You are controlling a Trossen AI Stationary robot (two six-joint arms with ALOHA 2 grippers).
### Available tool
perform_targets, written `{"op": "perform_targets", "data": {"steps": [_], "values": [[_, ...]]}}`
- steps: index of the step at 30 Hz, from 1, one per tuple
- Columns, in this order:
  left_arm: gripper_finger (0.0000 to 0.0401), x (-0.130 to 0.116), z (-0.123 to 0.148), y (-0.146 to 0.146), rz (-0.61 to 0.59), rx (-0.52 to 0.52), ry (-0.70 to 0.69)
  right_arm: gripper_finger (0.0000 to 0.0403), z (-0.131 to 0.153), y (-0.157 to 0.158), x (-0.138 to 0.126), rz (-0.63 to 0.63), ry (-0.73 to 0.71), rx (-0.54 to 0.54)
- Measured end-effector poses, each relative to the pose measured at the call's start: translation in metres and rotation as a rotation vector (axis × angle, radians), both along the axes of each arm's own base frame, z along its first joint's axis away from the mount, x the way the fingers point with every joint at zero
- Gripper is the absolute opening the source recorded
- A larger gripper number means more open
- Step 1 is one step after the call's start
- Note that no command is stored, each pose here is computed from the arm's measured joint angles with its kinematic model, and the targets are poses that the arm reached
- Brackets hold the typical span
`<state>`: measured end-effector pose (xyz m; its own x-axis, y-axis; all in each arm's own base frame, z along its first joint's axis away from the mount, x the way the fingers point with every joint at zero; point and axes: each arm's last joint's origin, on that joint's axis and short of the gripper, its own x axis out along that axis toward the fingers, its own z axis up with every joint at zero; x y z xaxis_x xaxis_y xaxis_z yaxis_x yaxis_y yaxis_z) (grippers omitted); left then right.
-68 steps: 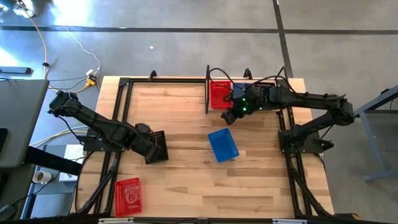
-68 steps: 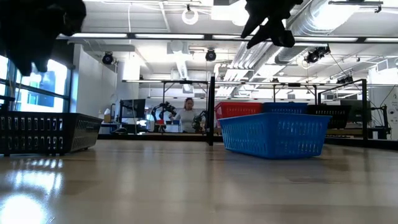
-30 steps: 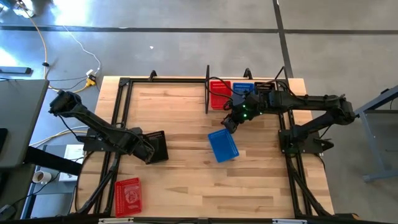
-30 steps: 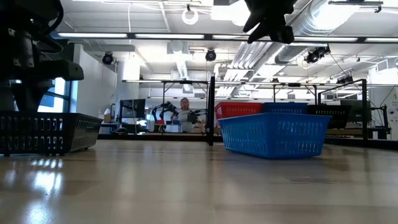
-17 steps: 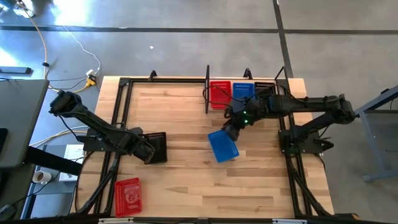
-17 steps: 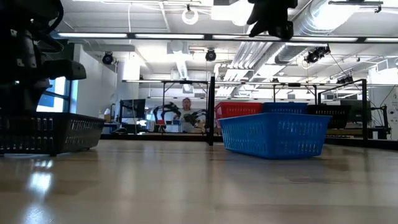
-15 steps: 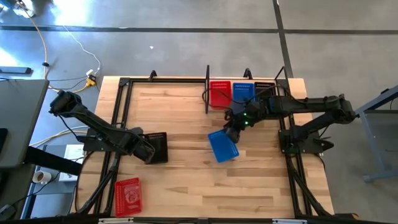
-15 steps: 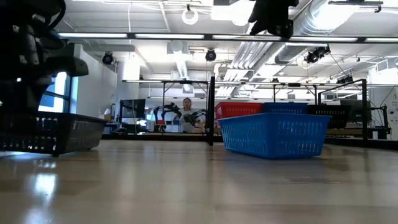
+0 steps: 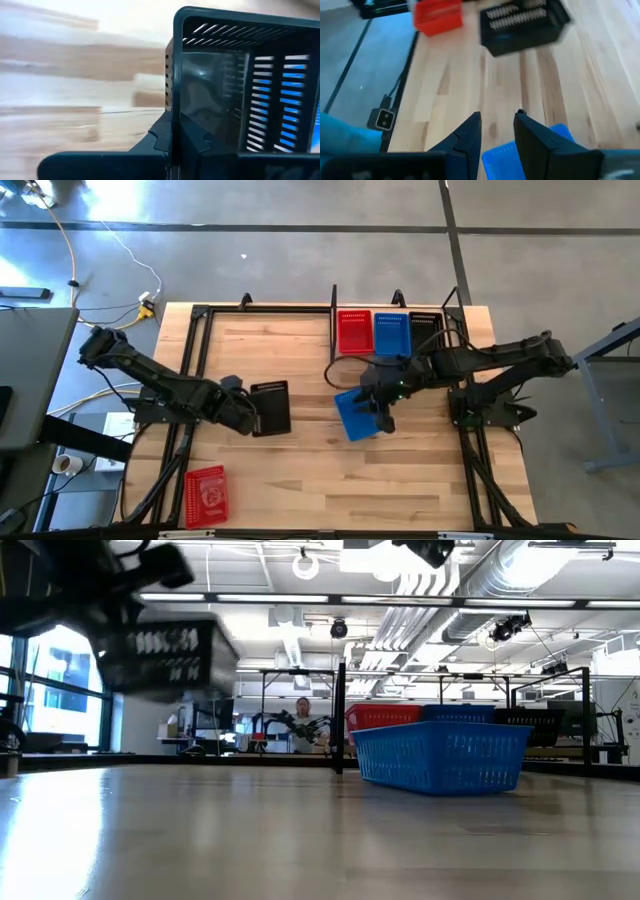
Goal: Stack baskets on shelf by color
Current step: Stack the black basket on the stacked black baskets on the shelf
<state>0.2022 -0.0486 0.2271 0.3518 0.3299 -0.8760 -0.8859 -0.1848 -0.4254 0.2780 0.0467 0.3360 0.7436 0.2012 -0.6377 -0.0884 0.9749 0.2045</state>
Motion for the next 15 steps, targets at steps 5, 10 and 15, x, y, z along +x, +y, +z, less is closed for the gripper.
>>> {"op": "perform_targets", "data": {"steps": [5,10,15], "values": [[0.0001,0.012,0.024,0.009,-0.013,0.069,-0.064,0.0101,0.006,0.012,0.002,0.100,-0.097,-0.075],[0.0001,0.020,0.046,0.020,-0.033,0.125,-0.098,0.0109,0.013,0.019,0.006,0.131,-0.214,-0.166],[0.0000,0.030,0.067,0.030,-0.056,0.184,-0.120,0.0135,0.023,0.020,0.011,0.124,-0.330,-0.174]]}}
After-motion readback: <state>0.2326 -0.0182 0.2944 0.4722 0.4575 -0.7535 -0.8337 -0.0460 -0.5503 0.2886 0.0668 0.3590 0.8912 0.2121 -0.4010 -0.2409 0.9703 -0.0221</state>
